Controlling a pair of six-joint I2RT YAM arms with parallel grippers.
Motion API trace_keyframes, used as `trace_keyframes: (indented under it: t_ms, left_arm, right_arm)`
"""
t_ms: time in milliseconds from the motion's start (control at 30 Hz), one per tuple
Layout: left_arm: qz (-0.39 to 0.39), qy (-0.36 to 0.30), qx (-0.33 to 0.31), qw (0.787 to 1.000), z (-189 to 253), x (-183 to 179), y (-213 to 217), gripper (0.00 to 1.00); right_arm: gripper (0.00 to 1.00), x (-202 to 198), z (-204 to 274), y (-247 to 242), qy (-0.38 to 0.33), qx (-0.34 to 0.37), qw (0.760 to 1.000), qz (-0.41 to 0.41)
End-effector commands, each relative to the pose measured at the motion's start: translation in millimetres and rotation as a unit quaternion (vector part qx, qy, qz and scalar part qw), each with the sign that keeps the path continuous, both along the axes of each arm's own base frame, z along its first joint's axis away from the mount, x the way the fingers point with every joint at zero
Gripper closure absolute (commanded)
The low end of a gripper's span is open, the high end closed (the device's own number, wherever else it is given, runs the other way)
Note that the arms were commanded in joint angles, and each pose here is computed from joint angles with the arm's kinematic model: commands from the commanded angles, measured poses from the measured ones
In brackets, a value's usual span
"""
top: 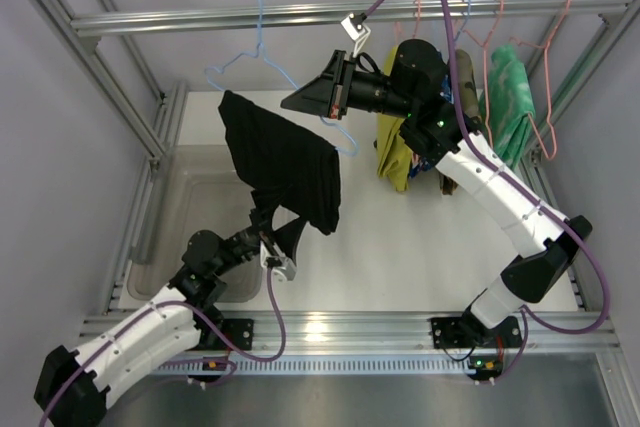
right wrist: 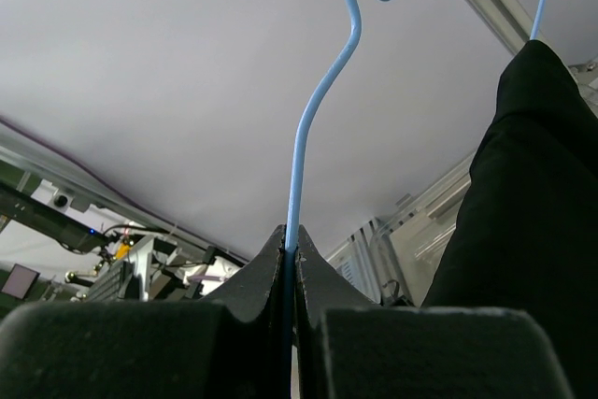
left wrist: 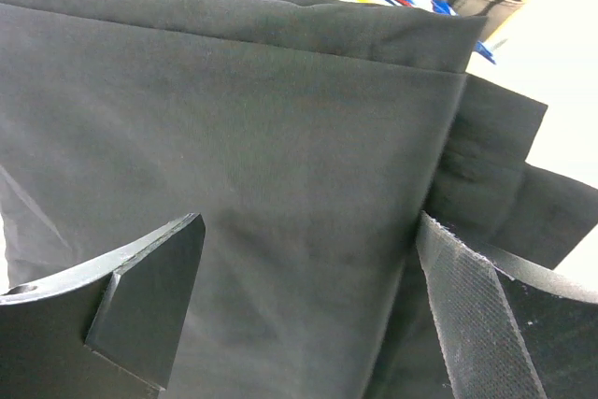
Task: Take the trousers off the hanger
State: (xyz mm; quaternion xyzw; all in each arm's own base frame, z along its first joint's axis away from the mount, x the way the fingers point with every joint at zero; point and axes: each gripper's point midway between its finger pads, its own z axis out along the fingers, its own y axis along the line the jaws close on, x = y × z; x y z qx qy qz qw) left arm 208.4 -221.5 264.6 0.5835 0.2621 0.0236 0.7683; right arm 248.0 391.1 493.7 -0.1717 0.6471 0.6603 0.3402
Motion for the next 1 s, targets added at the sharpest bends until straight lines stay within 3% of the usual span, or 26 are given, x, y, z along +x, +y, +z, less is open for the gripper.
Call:
trace_keyframes:
  t_ms: [0,133,233,333,367,433,467,600,800,967]
  left_arm:
    - [-0.006,-0.061,-0.036,0.997,26,-6,0,0.01]
    - [0.015,-0.073,-0.046,0.996,34,1,3,0.02]
    - [0.028,-0.07,-0.058,0.995,45,5,6,0.14]
    - [0.037,-0.068,-0.064,0.995,52,5,11,0.34]
    - [0.038,-0.072,-0.067,0.994,57,2,14,0.47]
    - [0.035,-0.069,-0.058,0.995,56,-4,17,0.6]
    - [0.032,-0.069,-0.055,0.996,56,-6,18,0.73]
    - [0.024,-0.078,-0.036,0.996,53,-19,23,0.97]
    - [0.049,-0.06,-0.036,0.996,70,-23,39,1.0]
    - [0.105,-0.027,-0.081,0.991,111,-11,59,1.0]
  right_arm:
    - [1.0,-9,47,-15,-0.051,0.056,0.997,-0.008]
    - [1.0,-9,45,-15,-0.05,0.055,0.997,-0.008]
    - [1.0,-7,41,-13,-0.052,0.05,0.997,-0.007]
    - [1.0,-6,36,-12,-0.054,0.045,0.997,-0.008]
    - [1.0,-5,34,-12,-0.055,0.044,0.997,-0.008]
    - [1.0,-3,28,-12,-0.055,0.038,0.998,-0.01]
    - [1.0,-4,27,-11,-0.054,0.036,0.998,-0.01]
    - [1.0,-1,19,-10,-0.057,0.026,0.998,-0.013]
    - [1.0,3,-1,-11,-0.066,-0.001,0.998,-0.019]
    - [1.0,6,-14,-17,-0.071,-0.019,0.997,-0.027]
